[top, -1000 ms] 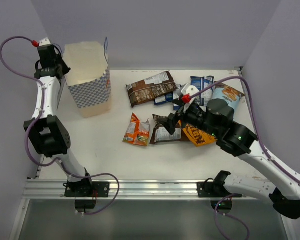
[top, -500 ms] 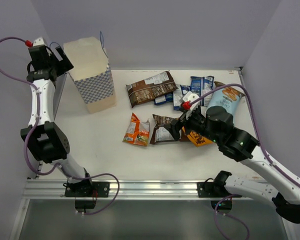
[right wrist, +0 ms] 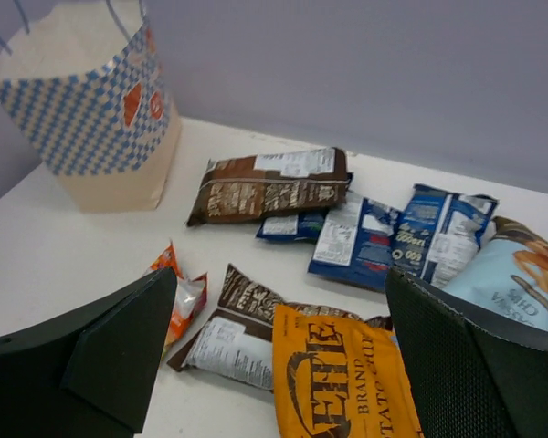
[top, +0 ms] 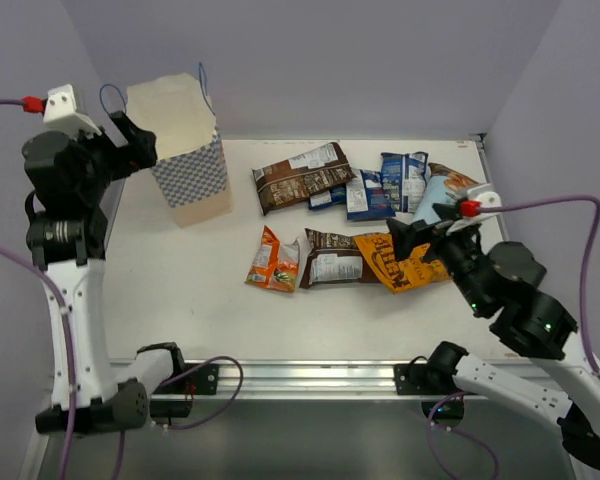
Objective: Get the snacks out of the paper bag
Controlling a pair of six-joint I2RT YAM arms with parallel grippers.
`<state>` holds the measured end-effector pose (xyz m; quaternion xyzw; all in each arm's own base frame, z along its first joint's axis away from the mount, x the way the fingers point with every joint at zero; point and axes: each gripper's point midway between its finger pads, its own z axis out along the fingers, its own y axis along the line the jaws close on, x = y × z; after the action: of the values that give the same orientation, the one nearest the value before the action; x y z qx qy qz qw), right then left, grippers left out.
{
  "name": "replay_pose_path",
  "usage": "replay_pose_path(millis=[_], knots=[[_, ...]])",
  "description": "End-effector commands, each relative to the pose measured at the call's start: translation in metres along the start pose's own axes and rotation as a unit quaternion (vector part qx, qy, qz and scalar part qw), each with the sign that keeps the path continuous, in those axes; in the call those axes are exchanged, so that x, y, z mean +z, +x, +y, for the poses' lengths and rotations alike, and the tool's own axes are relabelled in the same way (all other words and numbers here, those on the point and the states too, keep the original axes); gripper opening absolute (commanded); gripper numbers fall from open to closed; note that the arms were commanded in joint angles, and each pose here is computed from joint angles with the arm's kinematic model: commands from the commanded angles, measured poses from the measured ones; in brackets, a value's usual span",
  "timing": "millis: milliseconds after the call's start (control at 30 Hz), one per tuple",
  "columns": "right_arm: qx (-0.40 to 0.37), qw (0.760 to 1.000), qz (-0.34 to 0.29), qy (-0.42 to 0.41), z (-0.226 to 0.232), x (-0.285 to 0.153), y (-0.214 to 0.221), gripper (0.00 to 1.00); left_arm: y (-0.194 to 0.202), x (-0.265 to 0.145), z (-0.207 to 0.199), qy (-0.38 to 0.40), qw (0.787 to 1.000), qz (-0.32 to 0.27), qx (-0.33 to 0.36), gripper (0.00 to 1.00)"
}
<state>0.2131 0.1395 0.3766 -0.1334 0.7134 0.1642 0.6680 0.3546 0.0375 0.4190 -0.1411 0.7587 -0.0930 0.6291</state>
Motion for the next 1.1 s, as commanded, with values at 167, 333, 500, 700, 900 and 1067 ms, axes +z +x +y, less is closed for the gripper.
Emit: replay_pose_path(millis=[167, 333, 500, 700, 900, 1067], knots=[[0.062, 0.982, -0.111, 0.141, -0.082, -0.080, -0.056, 0.99, 0.000, -0.112, -0.048, 0.054, 0.992, -0.079, 0.081, 1.00], [0.075, 0.975, -0.147, 0.147, -0.101, -0.113, -0.060, 0.99, -0.008, -0.157, -0.042, 0.041, 0.986, -0.122, 0.109, 1.00], [0.084, 0.966, -0.175, 0.172, -0.124, -0.146, -0.061, 0.99, -0.011, -0.183, -0.024, 0.005, 0.982, -0.154, 0.111, 1.00], [0.092, 0.956, -0.207, 0.188, -0.146, -0.181, -0.065, 0.99, 0.019, -0.164, -0.029, 0.030, 0.986, -0.116, 0.115, 1.00], [0.096, 0.951, -0.218, 0.197, -0.155, -0.193, -0.063, 0.99, 0.012, -0.163, -0.030, 0.023, 0.987, -0.120, 0.105, 1.00], [0.096, 0.952, -0.218, 0.194, -0.154, -0.192, -0.063, 0.99, 0.012, -0.159, -0.032, 0.026, 0.988, -0.119, 0.099, 1.00]])
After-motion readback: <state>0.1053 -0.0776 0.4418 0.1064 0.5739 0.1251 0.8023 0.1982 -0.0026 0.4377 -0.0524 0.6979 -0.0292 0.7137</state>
